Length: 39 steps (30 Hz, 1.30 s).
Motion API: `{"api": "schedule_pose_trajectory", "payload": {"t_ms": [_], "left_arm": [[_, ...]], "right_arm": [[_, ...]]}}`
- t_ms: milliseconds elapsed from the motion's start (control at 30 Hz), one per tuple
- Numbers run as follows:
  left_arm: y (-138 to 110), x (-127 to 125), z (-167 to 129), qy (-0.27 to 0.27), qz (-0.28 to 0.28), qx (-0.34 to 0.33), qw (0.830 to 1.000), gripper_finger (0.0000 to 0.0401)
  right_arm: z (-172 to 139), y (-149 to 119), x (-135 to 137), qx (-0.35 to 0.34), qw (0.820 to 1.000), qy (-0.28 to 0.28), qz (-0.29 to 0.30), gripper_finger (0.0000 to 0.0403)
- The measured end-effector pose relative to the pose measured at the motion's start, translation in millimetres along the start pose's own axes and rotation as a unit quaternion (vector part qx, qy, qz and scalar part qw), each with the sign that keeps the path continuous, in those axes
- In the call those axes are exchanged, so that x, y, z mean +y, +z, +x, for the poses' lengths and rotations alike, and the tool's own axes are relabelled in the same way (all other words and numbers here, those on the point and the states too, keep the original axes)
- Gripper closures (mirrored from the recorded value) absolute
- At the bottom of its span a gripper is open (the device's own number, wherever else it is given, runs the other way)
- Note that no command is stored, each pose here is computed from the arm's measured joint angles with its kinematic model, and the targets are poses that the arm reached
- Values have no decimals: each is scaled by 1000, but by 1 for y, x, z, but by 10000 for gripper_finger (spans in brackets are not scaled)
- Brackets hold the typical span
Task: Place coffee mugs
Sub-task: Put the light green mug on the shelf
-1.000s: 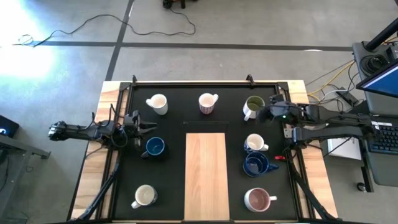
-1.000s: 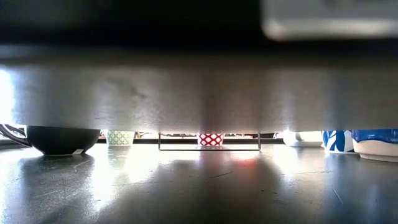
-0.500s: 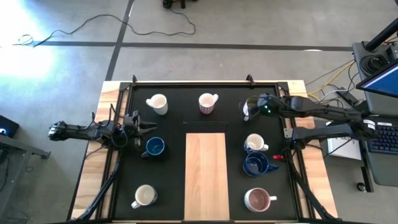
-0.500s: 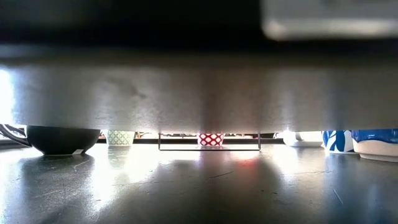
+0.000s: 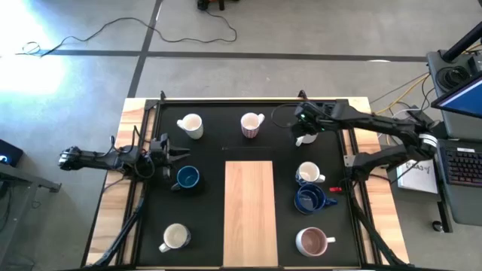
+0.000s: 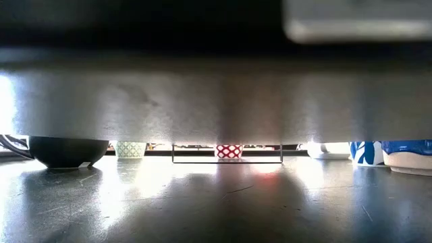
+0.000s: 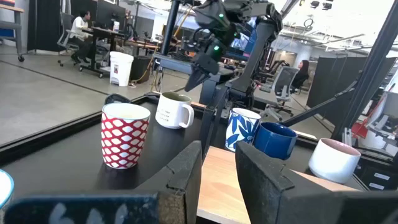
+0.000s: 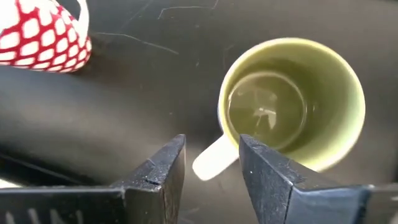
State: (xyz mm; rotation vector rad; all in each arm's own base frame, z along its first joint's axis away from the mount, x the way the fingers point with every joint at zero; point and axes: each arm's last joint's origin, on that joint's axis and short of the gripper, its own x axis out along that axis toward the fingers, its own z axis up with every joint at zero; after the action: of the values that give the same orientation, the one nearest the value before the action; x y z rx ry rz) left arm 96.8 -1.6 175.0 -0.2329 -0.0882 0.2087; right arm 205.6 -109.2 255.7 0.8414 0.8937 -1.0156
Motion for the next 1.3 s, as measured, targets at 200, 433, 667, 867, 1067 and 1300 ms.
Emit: {"api": "schedule_pose_trajectory", "payload": {"t_ms": [200, 433, 667, 867, 1067, 1300], "left_arm": [[0, 0, 0, 0, 0, 0, 1000, 319], [0, 0, 0, 0, 0, 0, 1000, 319], [0, 0, 0, 0, 0, 0, 1000, 319], [0, 0, 0, 0, 0, 0, 1000, 319], [0, 0, 0, 0, 0, 0, 1000, 319], [0, 0, 0, 0, 0, 0, 1000, 319]], "right_arm": [[20, 23, 4, 24, 999, -31, -8, 268], [48, 42, -5, 68, 996, -48, 3, 268], [66, 49, -12, 91, 994, -58, -8, 278], [75, 49, -12, 124, 991, -36, -30, 338], [77, 48, -10, 148, 986, -1, -81, 386], [66, 48, -6, 161, 960, 58, -222, 388]]}}
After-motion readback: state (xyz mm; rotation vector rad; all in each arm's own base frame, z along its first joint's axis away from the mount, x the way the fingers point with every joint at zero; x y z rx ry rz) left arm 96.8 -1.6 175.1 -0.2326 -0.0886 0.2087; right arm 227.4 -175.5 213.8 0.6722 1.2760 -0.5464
